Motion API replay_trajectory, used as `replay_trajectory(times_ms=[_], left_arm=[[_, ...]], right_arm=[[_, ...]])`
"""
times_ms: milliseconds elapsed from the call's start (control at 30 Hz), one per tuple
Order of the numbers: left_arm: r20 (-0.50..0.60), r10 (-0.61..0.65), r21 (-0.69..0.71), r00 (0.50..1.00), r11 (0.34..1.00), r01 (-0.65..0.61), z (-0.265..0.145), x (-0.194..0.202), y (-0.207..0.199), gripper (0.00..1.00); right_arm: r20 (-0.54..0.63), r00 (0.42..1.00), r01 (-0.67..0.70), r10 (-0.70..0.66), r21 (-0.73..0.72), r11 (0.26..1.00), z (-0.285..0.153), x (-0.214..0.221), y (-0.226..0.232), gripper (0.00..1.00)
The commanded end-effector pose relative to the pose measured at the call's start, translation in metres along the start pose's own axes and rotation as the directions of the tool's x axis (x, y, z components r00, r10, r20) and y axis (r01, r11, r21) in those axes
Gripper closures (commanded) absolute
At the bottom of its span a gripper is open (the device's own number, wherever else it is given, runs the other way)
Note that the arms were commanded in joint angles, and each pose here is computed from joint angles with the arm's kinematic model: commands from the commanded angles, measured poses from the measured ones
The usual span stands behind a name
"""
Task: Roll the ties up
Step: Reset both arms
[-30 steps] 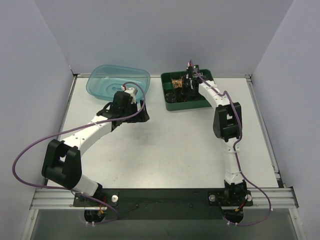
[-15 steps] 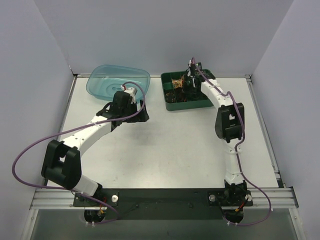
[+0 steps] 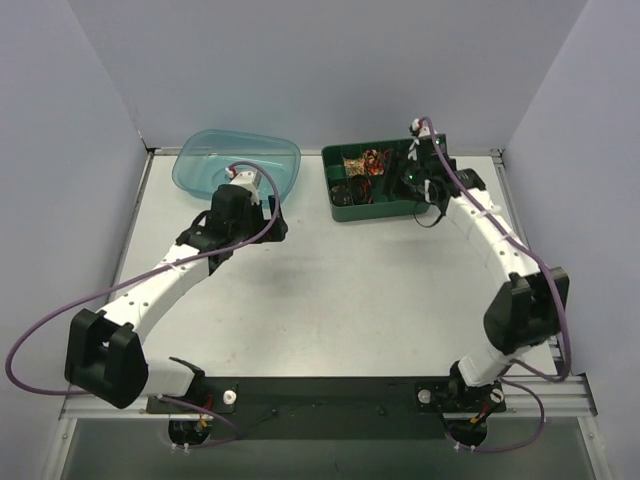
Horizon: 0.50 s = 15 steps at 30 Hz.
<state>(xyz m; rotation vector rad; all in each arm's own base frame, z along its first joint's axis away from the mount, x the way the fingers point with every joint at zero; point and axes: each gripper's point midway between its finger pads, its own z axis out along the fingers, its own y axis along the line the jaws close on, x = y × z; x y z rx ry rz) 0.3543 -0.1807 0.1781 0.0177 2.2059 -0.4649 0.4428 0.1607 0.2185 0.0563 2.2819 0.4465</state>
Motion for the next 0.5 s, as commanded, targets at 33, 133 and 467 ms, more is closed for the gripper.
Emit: replay_trajectory(times_ms=[33,133,467], left_arm=[[0.107,0.010,-0.016,0.994,1.000,-0.008,-0.019,-0.031,0.000,0.03],[0.130,0.013,-0.006,0.991,1.000,-0.012,-0.028,-0.036,-0.002,0.03],[0.166,0.032,0.020,0.986,0.999,-0.036,-0.034,-0.029,-0.001,0.03]], right_arm=[[0.027,1.000,0.001,-0.003,0.072,0.997,-0.048,0.041,-0.022,0.36],[0.045,0.999,0.005,-0.011,0.140,0.990,-0.071,0.067,-0.044,0.22],[0.095,0.995,-0.007,-0.023,0.308,0.951,-0.099,0.133,-0.102,0.00]])
